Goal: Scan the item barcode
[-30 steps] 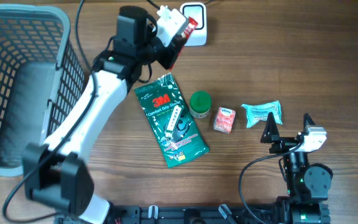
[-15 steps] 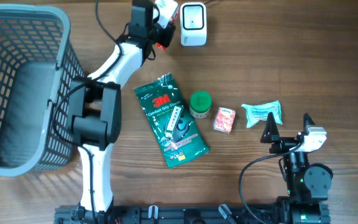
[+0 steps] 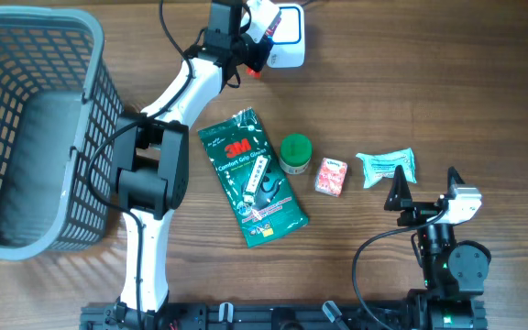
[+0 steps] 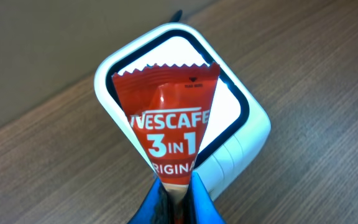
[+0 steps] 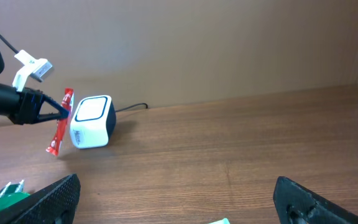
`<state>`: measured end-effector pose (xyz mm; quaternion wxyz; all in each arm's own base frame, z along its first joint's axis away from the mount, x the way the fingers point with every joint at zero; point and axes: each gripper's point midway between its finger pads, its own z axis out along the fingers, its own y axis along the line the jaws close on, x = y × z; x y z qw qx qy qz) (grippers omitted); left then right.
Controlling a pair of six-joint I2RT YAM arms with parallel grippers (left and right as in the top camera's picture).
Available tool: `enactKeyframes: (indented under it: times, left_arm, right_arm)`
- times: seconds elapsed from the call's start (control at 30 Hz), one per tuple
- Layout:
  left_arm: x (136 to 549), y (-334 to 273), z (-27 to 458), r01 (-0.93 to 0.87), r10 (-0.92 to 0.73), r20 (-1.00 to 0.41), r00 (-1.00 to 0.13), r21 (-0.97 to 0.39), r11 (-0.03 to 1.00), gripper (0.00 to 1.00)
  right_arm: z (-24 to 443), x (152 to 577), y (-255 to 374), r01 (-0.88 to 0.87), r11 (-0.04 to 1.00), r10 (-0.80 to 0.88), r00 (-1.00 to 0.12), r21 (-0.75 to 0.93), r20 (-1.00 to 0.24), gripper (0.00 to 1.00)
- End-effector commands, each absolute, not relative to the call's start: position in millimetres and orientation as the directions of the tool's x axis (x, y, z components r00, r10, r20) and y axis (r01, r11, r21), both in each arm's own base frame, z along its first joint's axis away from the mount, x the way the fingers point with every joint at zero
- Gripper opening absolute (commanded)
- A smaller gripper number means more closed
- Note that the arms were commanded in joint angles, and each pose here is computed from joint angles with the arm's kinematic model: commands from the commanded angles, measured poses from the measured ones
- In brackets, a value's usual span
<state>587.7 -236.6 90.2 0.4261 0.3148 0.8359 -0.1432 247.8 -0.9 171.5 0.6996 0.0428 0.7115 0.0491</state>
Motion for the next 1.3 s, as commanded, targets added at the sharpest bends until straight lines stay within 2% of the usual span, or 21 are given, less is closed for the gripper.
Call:
enactKeyframes:
  times: [0.0, 0.27, 0.33, 0.43, 0.53, 0.6, 0.67, 0.73, 0.77, 0.8, 0.83, 0.87, 0.9, 0.97, 1.03, 1.13, 1.2, 1.27]
  left_arm:
    - [582.6, -243.9, 80.2, 0.687, 0.452, -0.784, -0.426, 0.045, 0.725, 0.04]
    - [586.0, -231.1, 76.7, 0.651, 0.493, -0.746, -0.448, 0.106, 0.751, 0.04]
    - [587.1, -221.8, 81.2, 0.618, 0.514, -0.707, -0.486, 0.138, 0.774, 0.04]
    - [574.4, -221.1, 107.6, 0.625, 0.538, -0.641, -0.547, 0.114, 0.772, 0.04]
    - [565.8, -244.3, 132.3, 0.618, 0.503, -0.656, -0.562, 0.07, 0.783, 0.04]
    - [547.3, -293.3, 144.9, 0.639, 0.419, -0.698, -0.581, -0.071, 0.766, 0.04]
    - [529.4, -327.6, 149.7, 0.67, 0.393, -0.708, -0.587, -0.152, 0.726, 0.04]
    - [512.2, -354.5, 149.7, 0.7, 0.416, -0.707, -0.572, -0.156, 0.697, 0.04]
    - [508.8, -358.3, 146.9, 0.69, 0.427, -0.698, -0.575, -0.134, 0.712, 0.04]
    - [512.2, -347.6, 143.0, 0.632, 0.423, -0.676, -0.604, -0.082, 0.771, 0.04]
    - [511.6, -335.3, 140.7, 0.598, 0.433, -0.649, -0.625, -0.042, 0.801, 0.18]
    - [509.4, -322.2, 139.8, 0.572, 0.443, -0.621, -0.647, -0.011, 0.82, 0.8]
    - [508.4, -300.4, 140.0, 0.526, 0.441, -0.584, -0.681, 0.029, 0.85, 1.0]
    - [513.2, -256.0, 138.3, 0.394, 0.37, -0.534, -0.761, 0.073, 0.916, 1.0]
    - [514.0, -215.1, 128.6, 0.255, 0.244, -0.474, -0.846, 0.044, 0.966, 1.0]
    - [522.7, -168.1, 124.3, 0.12, 0.117, -0.443, -0.889, 0.023, 0.993, 1.0]
    - [525.0, -141.7, 115.9, 0.076, 0.076, -0.417, -0.906, 0.017, 0.997, 1.0]
    - [523.0, -144.1, 98.6, 0.105, 0.074, -0.389, -0.918, -0.06, 0.993, 1.0]
  right_arm:
    - [172.7, 247.6, -2.2, 0.0, 0.991, 0.131, -0.01, 0.131, -0.991, 1.0]
    - [172.7, 247.6, -2.2, 0.0, 0.991, 0.131, -0.01, 0.131, -0.991, 1.0]
    - [172.7, 247.6, -2.2, 0.0, 0.991, 0.131, -0.01, 0.131, -0.991, 1.0]
    - [172.7, 247.6, -2.2, 0.0, 0.991, 0.131, -0.01, 0.131, -0.991, 1.0]
    - [172.7, 247.6, -2.2, 0.0, 0.991, 0.131, -0.01, 0.131, -0.991, 1.0]
    - [172.7, 247.6, -2.2, 0.0, 0.991, 0.131, -0.01, 0.131, -0.991, 1.0]
    - [172.7, 247.6, -2.2, 0.0, 0.991, 0.131, -0.01, 0.131, -0.991, 1.0]
    - [172.7, 247.6, -2.2, 0.0, 0.991, 0.131, -0.01, 0.131, -0.991, 1.0]
    - [172.7, 247.6, -2.2, 0.0, 0.991, 0.131, -0.01, 0.131, -0.991, 1.0]
    - [172.7, 247.6, -2.2, 0.0, 0.991, 0.131, -0.01, 0.131, -0.991, 1.0]
    - [172.7, 247.6, -2.2, 0.0, 0.991, 0.131, -0.01, 0.131, -0.991, 1.0]
    - [172.7, 247.6, -2.2, 0.0, 0.991, 0.131, -0.01, 0.131, -0.991, 1.0]
    - [172.7, 247.6, -2.2, 0.0, 0.991, 0.131, -0.01, 0.131, -0.991, 1.0]
    - [172.7, 247.6, -2.2, 0.0, 0.991, 0.131, -0.01, 0.131, -0.991, 1.0]
    - [172.7, 247.6, -2.2, 0.0, 0.991, 0.131, -0.01, 0.131, -0.991, 1.0]
    - [172.7, 247.6, -2.2, 0.0, 0.991, 0.131, -0.01, 0.131, -0.991, 1.0]
    - [172.7, 247.6, -2.2, 0.0, 0.991, 0.131, -0.01, 0.131, -0.991, 1.0]
    - [172.7, 247.6, -2.1, -0.001, 0.991, 0.132, -0.01, 0.132, -0.991, 1.0]
